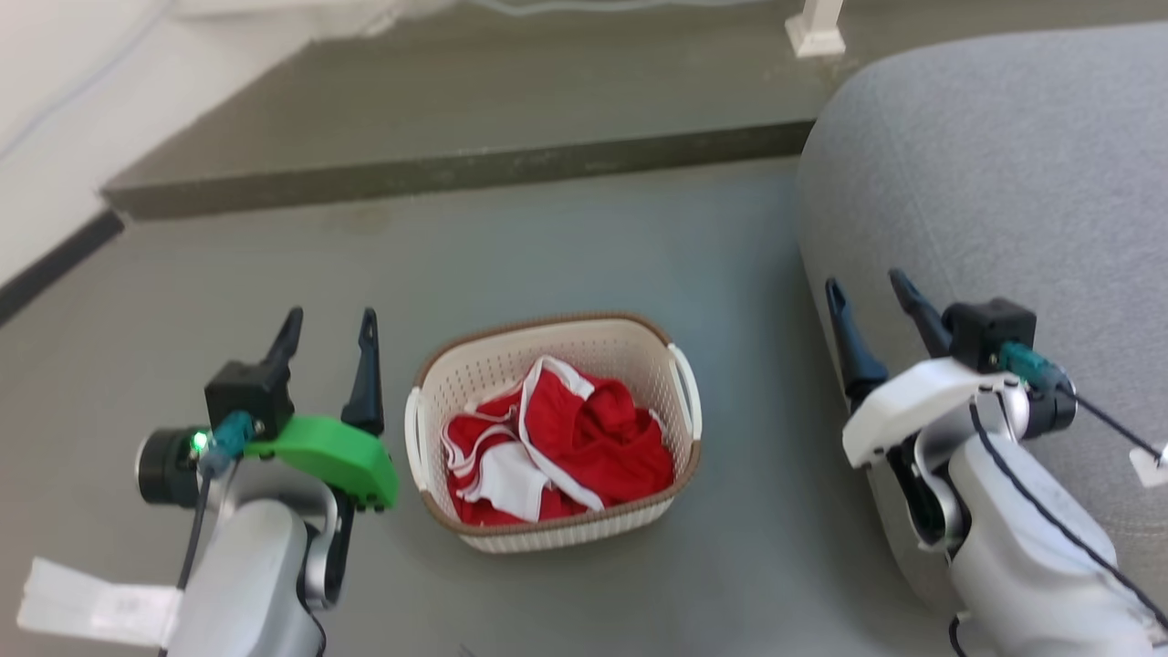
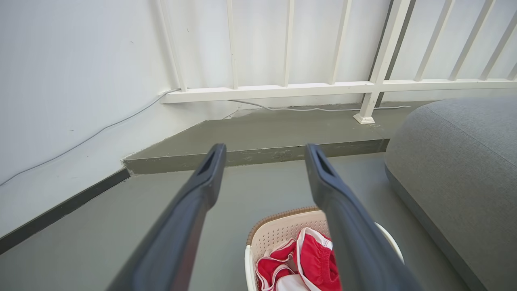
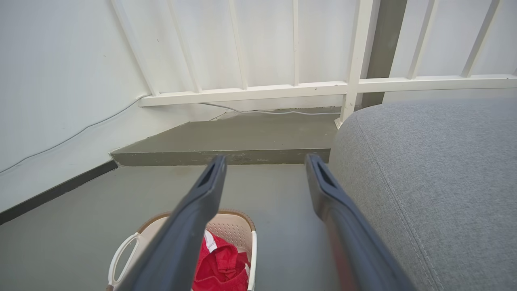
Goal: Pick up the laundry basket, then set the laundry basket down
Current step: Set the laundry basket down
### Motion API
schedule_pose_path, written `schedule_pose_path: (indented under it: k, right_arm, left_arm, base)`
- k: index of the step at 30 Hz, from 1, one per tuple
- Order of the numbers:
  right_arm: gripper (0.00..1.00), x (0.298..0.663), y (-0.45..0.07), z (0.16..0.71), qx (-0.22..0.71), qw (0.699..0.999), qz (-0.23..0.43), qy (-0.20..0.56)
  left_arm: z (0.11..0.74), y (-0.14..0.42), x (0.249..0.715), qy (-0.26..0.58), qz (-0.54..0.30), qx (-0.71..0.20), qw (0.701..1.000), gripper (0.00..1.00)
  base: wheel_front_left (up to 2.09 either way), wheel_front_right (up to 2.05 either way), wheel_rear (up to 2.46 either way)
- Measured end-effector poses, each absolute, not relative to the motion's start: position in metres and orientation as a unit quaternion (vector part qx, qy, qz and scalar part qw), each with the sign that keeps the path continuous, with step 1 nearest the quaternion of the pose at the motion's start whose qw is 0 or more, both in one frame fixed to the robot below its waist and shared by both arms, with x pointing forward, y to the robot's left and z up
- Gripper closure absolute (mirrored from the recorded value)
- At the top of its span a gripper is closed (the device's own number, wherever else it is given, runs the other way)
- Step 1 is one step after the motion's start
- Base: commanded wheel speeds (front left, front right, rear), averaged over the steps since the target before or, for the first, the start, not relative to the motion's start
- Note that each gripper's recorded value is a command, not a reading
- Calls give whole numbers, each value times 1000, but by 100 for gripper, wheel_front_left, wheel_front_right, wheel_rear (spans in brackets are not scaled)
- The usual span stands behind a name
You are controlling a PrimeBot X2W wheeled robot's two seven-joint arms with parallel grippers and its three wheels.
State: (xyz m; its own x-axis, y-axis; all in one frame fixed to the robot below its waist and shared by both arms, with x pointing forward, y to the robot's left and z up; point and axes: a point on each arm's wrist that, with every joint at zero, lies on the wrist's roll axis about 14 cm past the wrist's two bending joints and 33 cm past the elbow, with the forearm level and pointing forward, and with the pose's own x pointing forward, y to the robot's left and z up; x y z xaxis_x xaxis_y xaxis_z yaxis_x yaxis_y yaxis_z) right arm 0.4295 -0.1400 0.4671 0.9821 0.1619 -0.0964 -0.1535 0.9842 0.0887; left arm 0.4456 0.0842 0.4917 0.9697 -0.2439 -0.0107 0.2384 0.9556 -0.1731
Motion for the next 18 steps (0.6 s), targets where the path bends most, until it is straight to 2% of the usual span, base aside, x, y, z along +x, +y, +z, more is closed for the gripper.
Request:
schedule_pose_path:
  k: [18]
  right_arm:
    - [0, 371, -151, 481, 38, 997, 58, 21]
  left_arm:
    - [507, 92, 380, -16, -112, -84, 990, 0]
  base:
    - [0, 0, 0]
